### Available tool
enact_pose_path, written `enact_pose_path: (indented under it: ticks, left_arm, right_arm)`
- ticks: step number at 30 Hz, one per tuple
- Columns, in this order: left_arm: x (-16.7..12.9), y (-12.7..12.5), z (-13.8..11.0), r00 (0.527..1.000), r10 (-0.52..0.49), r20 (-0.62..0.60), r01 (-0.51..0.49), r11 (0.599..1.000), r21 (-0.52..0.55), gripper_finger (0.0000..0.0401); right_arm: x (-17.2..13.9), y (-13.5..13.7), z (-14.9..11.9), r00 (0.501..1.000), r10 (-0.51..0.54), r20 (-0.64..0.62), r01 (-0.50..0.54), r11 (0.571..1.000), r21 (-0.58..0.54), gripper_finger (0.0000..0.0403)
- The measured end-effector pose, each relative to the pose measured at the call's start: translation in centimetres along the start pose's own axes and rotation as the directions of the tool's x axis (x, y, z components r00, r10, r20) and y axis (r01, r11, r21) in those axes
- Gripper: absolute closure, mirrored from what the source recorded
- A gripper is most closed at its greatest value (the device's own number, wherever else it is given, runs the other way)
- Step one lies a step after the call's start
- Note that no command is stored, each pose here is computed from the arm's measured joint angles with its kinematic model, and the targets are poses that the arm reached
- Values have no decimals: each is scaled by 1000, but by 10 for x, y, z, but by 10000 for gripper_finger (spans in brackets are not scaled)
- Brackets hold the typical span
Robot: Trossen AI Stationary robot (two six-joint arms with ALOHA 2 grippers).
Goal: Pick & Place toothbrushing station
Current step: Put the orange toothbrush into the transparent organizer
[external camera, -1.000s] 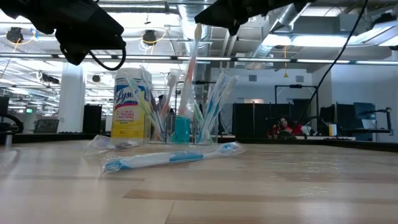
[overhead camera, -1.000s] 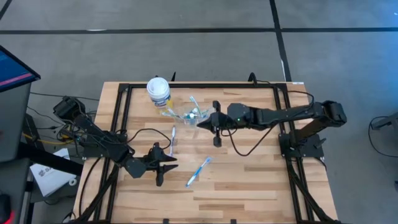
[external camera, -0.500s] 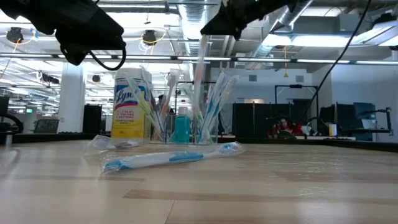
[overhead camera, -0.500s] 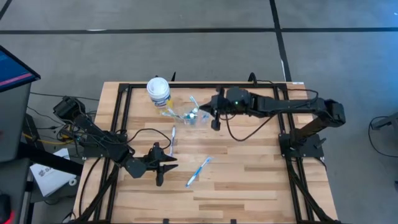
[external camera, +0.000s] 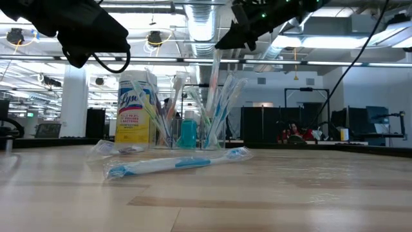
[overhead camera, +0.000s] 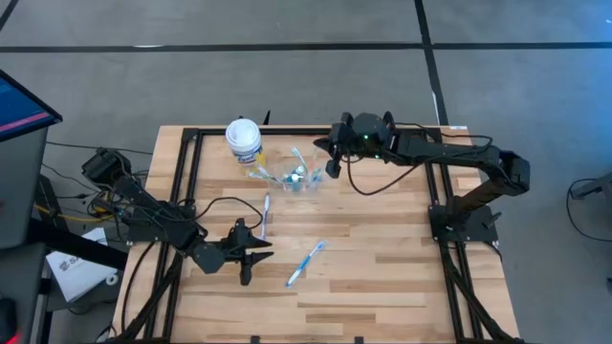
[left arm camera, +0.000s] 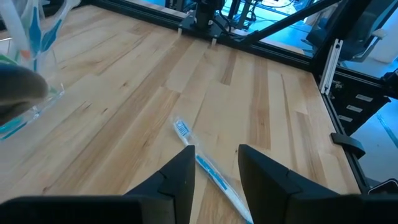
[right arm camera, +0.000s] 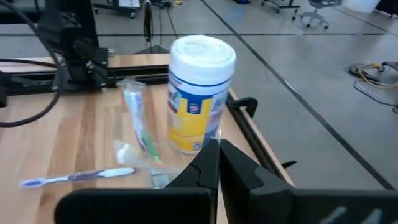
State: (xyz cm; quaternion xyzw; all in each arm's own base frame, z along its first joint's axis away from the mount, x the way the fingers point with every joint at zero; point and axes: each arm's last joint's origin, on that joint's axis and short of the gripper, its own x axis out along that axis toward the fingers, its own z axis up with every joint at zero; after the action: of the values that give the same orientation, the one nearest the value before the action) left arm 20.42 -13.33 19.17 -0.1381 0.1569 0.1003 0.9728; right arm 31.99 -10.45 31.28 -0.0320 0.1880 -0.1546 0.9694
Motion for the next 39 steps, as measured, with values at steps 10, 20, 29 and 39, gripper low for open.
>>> enact_pose_path:
  ticks: [10, 20, 29, 39]
  left_arm:
    - [0, 0, 0, 1000, 2, -3, -2, 1000, 3, 286]
    - [0, 0, -1, 1000, 3, -4, -3, 1000, 5, 286]
    - [0, 0, -1, 1000, 3, -4, -3, 1000, 5, 286]
    - [0, 0, -1, 1000, 3, -4, -3, 1000, 5, 285]
  right_arm:
    - [-4, -7, 11, 999, -17, 30, 17, 1000, 12, 403]
    - [-2, -12, 6, 1000, -4, -16, 5, 1000, 20, 403]
    - [3, -12, 1, 999, -2, -39, 3, 1000, 21, 403]
    - [23, -19, -14, 996, -10, -86, 13, 999, 30, 403]
